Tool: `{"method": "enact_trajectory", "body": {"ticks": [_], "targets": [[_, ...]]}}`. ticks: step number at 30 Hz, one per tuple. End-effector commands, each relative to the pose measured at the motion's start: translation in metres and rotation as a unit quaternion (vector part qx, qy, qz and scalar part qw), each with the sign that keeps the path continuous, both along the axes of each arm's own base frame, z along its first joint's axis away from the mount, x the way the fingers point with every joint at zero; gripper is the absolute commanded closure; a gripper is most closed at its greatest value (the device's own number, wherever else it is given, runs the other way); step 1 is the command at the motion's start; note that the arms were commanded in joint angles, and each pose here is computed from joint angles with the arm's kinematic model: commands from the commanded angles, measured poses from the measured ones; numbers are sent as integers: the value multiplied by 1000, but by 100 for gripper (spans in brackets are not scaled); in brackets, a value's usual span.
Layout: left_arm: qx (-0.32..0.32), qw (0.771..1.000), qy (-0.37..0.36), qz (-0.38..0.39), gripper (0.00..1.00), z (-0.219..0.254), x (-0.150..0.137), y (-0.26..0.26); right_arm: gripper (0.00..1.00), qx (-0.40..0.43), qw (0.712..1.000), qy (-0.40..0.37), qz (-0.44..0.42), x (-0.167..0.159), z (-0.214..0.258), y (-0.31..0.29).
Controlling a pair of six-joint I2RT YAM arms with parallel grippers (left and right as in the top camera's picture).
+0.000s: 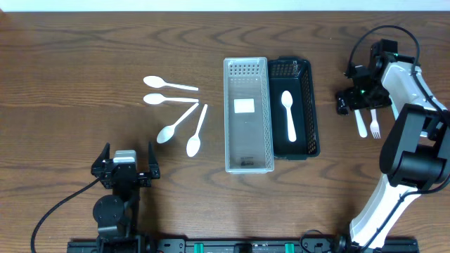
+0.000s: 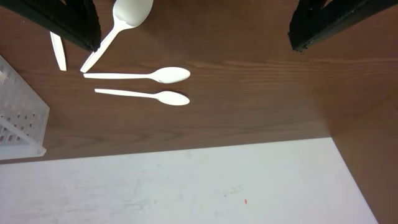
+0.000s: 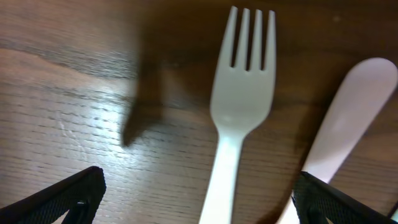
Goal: Pack container
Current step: 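Return right gripper to the white fork and grasp it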
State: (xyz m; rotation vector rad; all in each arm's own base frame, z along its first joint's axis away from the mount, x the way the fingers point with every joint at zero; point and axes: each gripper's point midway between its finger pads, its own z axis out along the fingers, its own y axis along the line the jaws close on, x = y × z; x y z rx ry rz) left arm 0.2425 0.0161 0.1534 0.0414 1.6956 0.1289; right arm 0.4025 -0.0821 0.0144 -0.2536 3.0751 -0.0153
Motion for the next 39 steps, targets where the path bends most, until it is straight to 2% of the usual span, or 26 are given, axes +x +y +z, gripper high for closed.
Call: {"method": "enact_trajectory", "body": {"ticks": [1,39], "targets": [[-5,1000,17,5,2,-15,0,2,1,8,1000,5,-18,-3,-5,-6],[-5,1000,17,5,2,-15,0,2,1,37,999,-2,-1,-2,-9,5]]}}
